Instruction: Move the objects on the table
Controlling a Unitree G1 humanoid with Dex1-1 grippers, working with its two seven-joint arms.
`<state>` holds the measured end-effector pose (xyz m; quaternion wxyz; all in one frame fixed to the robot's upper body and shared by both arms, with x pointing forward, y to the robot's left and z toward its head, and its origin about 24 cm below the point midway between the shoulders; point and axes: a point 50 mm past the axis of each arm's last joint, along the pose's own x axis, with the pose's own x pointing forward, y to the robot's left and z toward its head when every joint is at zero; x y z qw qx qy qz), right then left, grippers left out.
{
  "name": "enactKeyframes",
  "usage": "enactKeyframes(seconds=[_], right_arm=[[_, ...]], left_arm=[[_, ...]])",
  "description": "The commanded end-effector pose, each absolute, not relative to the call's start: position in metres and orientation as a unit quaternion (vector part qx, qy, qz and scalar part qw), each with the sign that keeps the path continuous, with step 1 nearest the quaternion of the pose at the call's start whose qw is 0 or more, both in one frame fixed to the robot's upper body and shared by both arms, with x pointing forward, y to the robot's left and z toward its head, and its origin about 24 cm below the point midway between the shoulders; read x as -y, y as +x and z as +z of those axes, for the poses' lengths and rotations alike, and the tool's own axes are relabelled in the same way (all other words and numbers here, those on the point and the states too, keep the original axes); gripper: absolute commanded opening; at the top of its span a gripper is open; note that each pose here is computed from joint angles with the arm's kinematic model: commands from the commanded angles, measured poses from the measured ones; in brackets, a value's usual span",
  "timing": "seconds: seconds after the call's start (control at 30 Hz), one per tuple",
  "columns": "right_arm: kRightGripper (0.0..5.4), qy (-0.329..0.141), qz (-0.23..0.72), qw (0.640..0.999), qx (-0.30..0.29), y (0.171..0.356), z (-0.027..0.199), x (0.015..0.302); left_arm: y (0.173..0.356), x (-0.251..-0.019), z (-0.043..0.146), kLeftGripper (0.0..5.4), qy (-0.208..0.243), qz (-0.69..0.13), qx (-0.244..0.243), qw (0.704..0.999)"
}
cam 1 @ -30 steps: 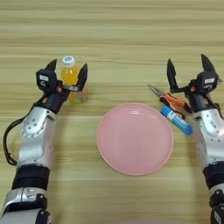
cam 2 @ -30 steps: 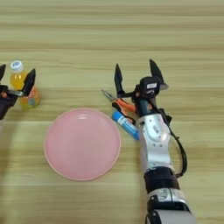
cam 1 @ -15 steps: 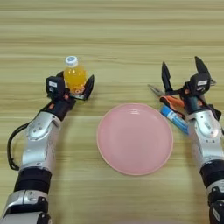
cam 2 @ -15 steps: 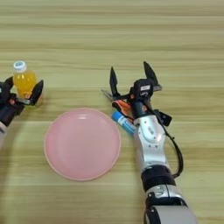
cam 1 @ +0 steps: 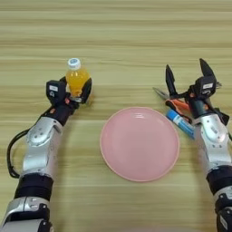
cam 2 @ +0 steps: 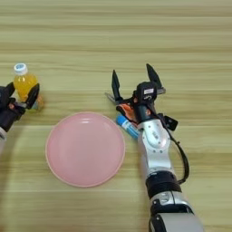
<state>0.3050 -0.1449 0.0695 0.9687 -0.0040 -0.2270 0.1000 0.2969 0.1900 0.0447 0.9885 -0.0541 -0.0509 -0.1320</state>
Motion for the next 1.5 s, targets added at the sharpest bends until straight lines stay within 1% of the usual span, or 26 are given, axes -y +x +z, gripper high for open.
enactKeyframes(seconds=[0.03, 0.2, 0.37, 0.5, 0.57, 0.63, 0.77, 0.87, 0.97, 1.17, 1.5], right_arm=[[5.40, 0.000, 0.098, 0.968, 0.232, 0.307, 0.072, 0.145], [5.40, -0.001, 0.098, 0.968, 0.232, 0.307, 0.072, 0.145], [5.40, 0.000, 0.095, 0.968, 0.232, 0.308, 0.071, 0.143], [5.40, -0.001, 0.092, 0.969, 0.231, 0.309, 0.071, 0.142], [5.40, -0.002, 0.090, 0.969, 0.231, 0.310, 0.071, 0.141], [5.40, -0.001, 0.088, 0.969, 0.230, 0.311, 0.072, 0.141], [5.40, 0.000, 0.084, 0.969, 0.231, 0.312, 0.072, 0.139], [5.40, 0.000, 0.082, 0.969, 0.232, 0.313, 0.073, 0.138], [5.40, -0.001, 0.080, 0.969, 0.235, 0.314, 0.074, 0.136], [5.40, -0.001, 0.075, 0.968, 0.239, 0.315, 0.077, 0.136], [5.40, 0.000, 0.069, 0.968, 0.242, 0.317, 0.080, 0.137]], left_arm=[[0.299, -0.189, 0.047, 3.54, -0.045, -0.138, 0.055, 0.988], [0.299, -0.190, 0.054, 3.43, -0.043, -0.148, 0.070, 0.986], [0.296, -0.185, 0.066, 3.43, -0.035, -0.181, 0.091, 0.979], [0.292, -0.179, 0.082, 3.43, -0.032, -0.211, 0.115, 0.970], [0.287, -0.173, 0.093, 3.43, -0.029, -0.235, 0.131, 0.963], [0.283, -0.167, 0.100, 3.43, -0.026, -0.260, 0.140, 0.955], [0.276, -0.160, 0.107, 3.43, -0.025, -0.300, 0.141, 0.943], [0.268, -0.150, 0.112, 3.43, -0.028, -0.352, 0.136, 0.926], [0.260, -0.144, 0.114, 3.43, -0.025, -0.402, 0.129, 0.906], [0.253, -0.132, 0.110, 3.42, -0.042, -0.478, 0.098, 0.872], [0.245, -0.118, 0.100, 3.42, -0.053, -0.555, 0.062, 0.828]])
